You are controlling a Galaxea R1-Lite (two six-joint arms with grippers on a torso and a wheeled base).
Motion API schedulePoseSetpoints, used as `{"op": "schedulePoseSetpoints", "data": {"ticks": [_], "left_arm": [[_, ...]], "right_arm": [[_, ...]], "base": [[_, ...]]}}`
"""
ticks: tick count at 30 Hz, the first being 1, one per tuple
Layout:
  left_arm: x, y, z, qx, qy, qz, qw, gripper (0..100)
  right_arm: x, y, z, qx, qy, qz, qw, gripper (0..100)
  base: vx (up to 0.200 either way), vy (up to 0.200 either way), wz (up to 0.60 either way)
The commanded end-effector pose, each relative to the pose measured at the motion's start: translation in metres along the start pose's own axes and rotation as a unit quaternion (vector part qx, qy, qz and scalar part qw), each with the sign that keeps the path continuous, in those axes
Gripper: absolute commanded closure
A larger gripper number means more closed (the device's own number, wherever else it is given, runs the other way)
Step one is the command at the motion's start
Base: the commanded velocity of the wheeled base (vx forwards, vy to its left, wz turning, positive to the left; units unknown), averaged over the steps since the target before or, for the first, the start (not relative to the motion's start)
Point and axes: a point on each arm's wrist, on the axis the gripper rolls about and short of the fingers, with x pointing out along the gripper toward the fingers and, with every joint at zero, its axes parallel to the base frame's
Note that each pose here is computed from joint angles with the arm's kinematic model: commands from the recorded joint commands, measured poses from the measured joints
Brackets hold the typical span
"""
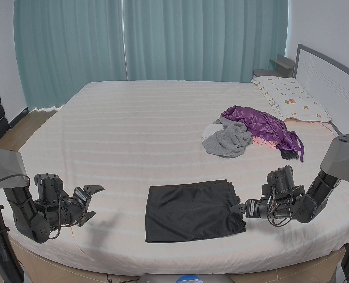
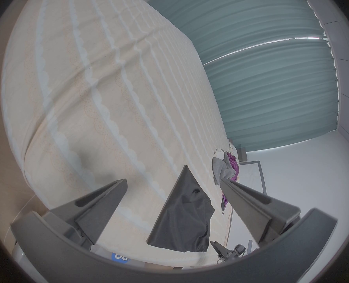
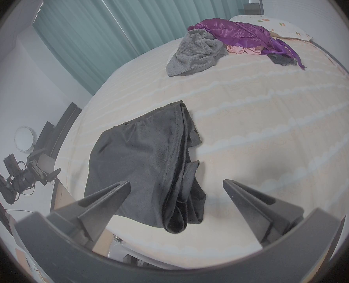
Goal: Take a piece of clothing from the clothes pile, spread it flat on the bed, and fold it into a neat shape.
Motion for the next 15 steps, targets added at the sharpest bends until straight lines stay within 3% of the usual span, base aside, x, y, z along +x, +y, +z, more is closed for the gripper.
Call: {"op": "schedulePoseSetpoints", "data": {"ticks": [1, 5, 6, 15], "left_arm": [[0.001, 0.0, 0.0, 0.0, 0.0, 0.001, 1.0, 0], [0.0, 0.001, 0.0, -0.001, 0.001, 0.001, 1.0, 0], [0.0, 0.001, 0.0, 0.0, 0.001, 0.001, 1.0, 0], [0.001, 0.0, 0.0, -0.001, 0.0, 0.001, 1.0, 0]], "right_arm": [[0.02, -0.001, -0.011, 0.0, 0.018, 0.002, 0.9998, 0], [0.028, -0.007, -0.019, -0.006, 0.029, -0.006, 0.9996, 0], [0.027, -0.008, -0.019, -0.007, 0.03, -0.007, 0.9995, 100], [0.016, -0.019, -0.019, 0.005, 0.027, -0.018, 0.9995, 100]], "base": [[0.0, 0.0, 0.0], [0.0, 0.0, 0.0], [0.0, 0.0, 0.0], [0.0, 0.0, 0.0]]}}
